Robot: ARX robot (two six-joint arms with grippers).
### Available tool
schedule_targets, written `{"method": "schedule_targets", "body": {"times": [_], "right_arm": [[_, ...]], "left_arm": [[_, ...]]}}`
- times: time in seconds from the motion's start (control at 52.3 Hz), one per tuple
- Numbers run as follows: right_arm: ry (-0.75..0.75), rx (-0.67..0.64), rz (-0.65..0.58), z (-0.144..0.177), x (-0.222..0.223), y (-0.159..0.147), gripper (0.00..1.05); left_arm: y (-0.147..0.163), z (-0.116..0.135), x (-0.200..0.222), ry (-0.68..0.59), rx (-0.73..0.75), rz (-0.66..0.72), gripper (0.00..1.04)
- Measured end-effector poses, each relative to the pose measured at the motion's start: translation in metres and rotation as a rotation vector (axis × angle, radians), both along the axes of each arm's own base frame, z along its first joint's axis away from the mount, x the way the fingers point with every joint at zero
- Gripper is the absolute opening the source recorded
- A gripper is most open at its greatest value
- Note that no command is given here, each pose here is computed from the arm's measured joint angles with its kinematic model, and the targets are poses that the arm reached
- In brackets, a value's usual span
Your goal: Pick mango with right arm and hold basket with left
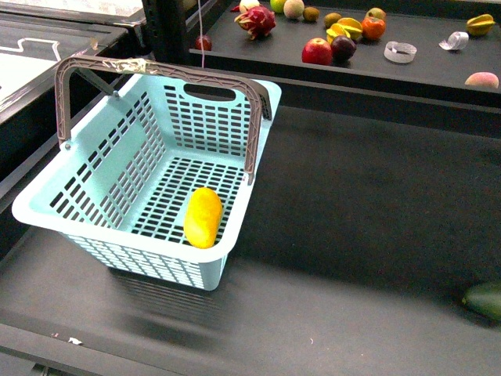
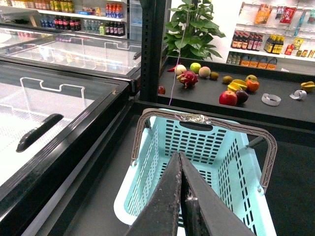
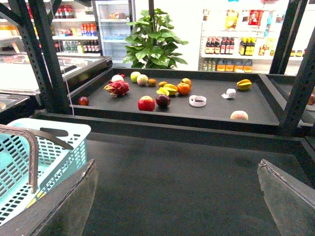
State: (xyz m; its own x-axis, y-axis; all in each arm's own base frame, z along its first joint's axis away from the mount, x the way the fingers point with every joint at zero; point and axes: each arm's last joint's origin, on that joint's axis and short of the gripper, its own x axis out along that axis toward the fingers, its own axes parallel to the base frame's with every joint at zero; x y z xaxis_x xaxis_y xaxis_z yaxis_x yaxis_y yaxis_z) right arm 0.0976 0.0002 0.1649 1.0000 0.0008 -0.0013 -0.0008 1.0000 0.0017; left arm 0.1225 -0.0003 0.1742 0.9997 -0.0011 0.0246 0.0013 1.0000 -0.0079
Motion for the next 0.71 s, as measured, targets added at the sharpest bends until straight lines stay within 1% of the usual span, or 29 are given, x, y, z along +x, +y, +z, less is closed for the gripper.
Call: {"method": "schedule_targets", "body": {"times": [0.65, 0.707], "right_arm": [[0.000, 0.000, 0.000, 0.000, 0.000, 0.000, 0.96], [0.000, 0.000, 0.000, 0.000, 0.000, 0.000, 0.96]], "left_arm": [[0.000, 0.000, -0.015, -0.002, 0.000, 0.000, 0.02], [0.000, -0.004, -0.021, 0.029, 0.000, -0.001, 0.02]]}}
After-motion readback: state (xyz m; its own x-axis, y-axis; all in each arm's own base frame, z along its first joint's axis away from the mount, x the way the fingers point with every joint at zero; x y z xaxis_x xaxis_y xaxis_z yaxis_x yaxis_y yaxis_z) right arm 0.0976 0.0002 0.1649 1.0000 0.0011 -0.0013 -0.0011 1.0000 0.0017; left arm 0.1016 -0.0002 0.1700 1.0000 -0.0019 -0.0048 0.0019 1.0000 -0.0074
